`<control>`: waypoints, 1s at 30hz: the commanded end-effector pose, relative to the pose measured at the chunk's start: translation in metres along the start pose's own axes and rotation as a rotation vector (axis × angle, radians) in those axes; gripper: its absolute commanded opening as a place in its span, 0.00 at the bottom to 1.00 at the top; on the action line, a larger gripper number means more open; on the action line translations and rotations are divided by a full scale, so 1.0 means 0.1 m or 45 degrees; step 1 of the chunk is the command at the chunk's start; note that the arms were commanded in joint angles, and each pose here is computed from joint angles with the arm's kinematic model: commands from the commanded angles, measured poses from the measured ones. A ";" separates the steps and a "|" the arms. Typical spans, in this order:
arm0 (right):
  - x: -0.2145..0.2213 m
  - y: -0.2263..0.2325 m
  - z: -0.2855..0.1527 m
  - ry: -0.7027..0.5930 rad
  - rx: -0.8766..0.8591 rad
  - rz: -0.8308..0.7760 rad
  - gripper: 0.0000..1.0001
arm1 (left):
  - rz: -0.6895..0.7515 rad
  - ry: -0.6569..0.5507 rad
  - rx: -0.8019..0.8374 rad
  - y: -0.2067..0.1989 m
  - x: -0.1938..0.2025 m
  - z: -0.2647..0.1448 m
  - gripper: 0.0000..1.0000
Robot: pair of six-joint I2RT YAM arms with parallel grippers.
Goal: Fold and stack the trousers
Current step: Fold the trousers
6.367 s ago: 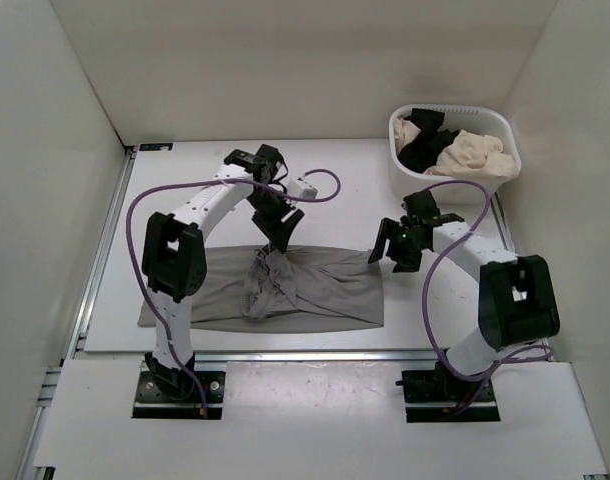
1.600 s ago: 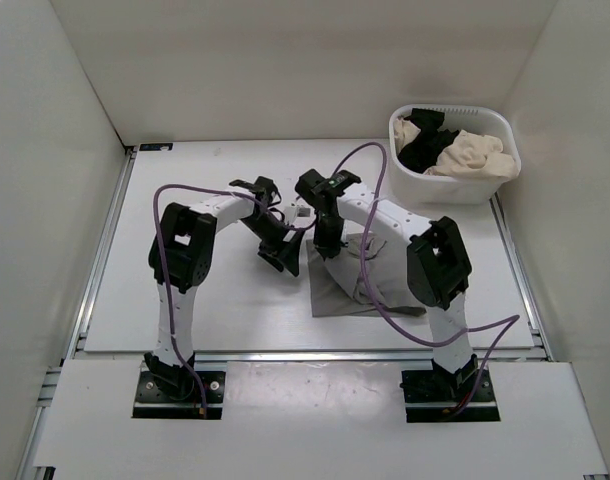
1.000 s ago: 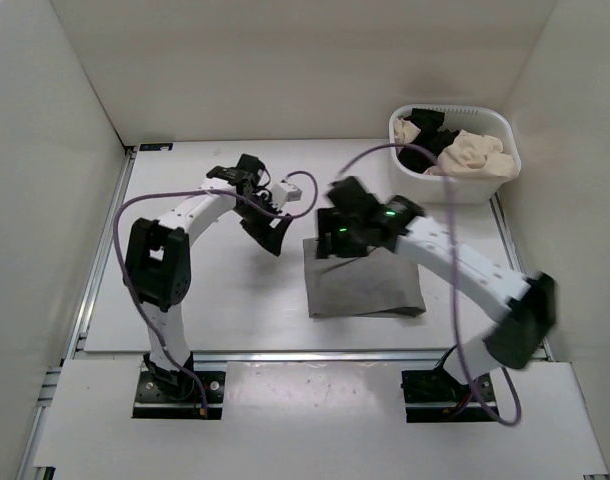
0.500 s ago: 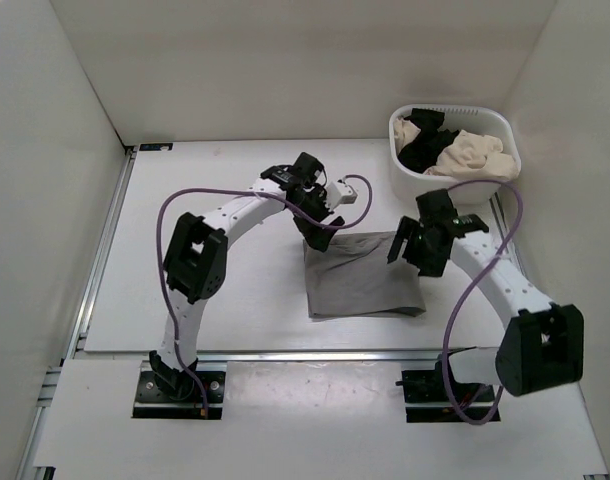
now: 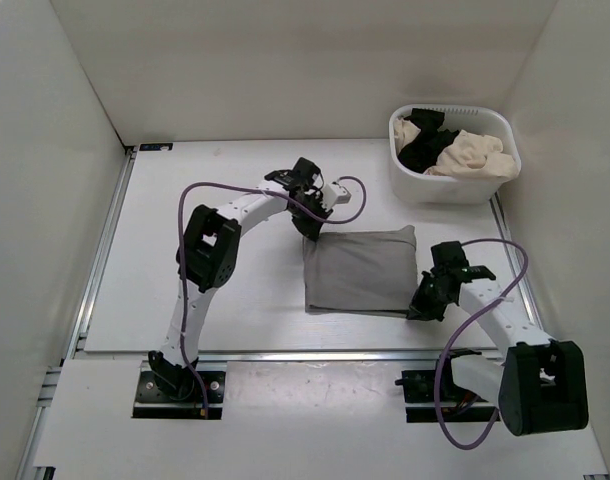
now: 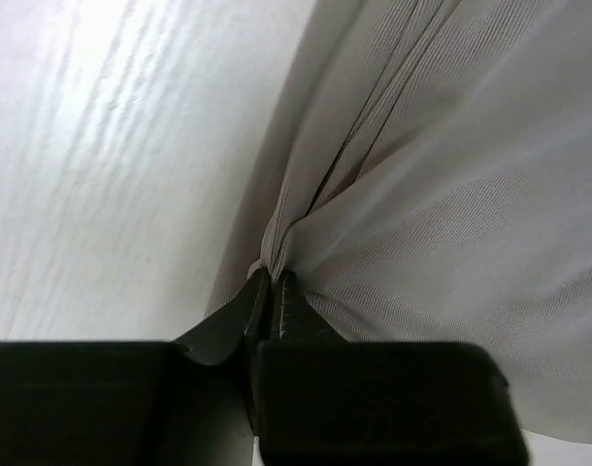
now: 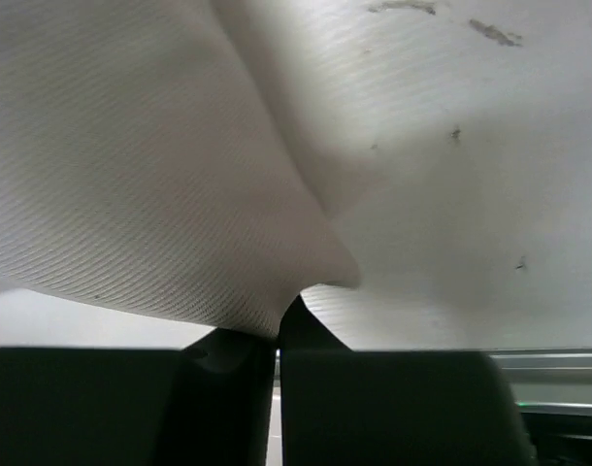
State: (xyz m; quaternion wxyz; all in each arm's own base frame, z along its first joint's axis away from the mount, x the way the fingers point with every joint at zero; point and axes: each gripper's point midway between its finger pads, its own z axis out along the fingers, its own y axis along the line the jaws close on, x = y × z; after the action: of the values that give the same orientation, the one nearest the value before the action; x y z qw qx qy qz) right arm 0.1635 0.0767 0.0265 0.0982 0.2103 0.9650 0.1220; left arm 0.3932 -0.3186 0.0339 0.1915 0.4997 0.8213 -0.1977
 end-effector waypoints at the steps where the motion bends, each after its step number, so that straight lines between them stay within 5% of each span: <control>1: -0.01 0.01 0.02 -0.017 -0.067 0.035 0.00 | -0.095 -0.070 -0.071 0.26 -0.10 -0.22 0.14; 5: -0.07 -0.07 -0.01 -0.051 -0.078 0.061 0.00 | -0.113 -0.031 -0.138 0.38 0.00 -0.23 0.14; 7: -0.05 -0.04 -0.05 -0.046 -0.109 0.055 0.00 | -0.117 -0.020 -0.133 0.37 0.04 -0.22 0.28; 9: -0.03 -0.02 -0.08 -0.030 -0.129 -0.001 0.04 | -0.118 -0.019 -0.133 0.37 0.04 -0.22 0.52; 10: 0.00 0.06 -0.15 0.005 -0.177 -0.028 0.16 | -0.117 -0.024 -0.122 0.34 0.02 -0.26 0.61; 11: 0.02 0.08 -0.20 0.023 -0.194 -0.055 0.44 | -0.110 -0.041 -0.130 0.33 -0.02 -0.32 0.64; 14: 0.01 0.15 -0.43 0.042 -0.223 -0.166 0.66 | -0.072 -0.070 -0.160 0.32 -0.12 -0.50 0.69; 18: -0.04 0.34 -0.71 0.046 -0.314 -0.250 0.74 | -0.031 -0.099 -0.195 0.27 -0.23 -0.83 0.73; 22: -0.60 0.49 -0.96 -0.195 -0.260 -0.241 0.79 | 0.035 -0.078 -0.159 -0.01 -0.06 -1.18 0.74; 23: -0.84 0.63 -0.97 -0.256 -0.291 -0.228 0.77 | 0.098 -0.067 -0.128 -0.21 0.05 -1.25 0.74; 25: -1.02 0.72 -0.77 -0.208 -0.288 -0.191 0.55 | 0.166 -0.055 -0.083 -0.45 0.13 -1.26 0.73; 27: -1.26 0.84 -0.67 -0.224 -0.302 -0.151 0.17 | 0.218 -0.051 0.049 -0.85 0.21 -1.21 0.73; 30: -1.31 0.96 -0.38 -0.139 -0.324 -0.101 0.01 | 0.182 -0.020 0.200 -1.23 0.32 -1.05 0.72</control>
State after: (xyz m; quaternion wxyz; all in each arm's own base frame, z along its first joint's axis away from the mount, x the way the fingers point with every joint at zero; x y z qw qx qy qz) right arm 0.2892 0.0876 0.1149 0.1815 0.1481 0.9493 0.2098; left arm 0.3010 -0.2754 0.1380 0.2227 0.5473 0.7829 -0.1946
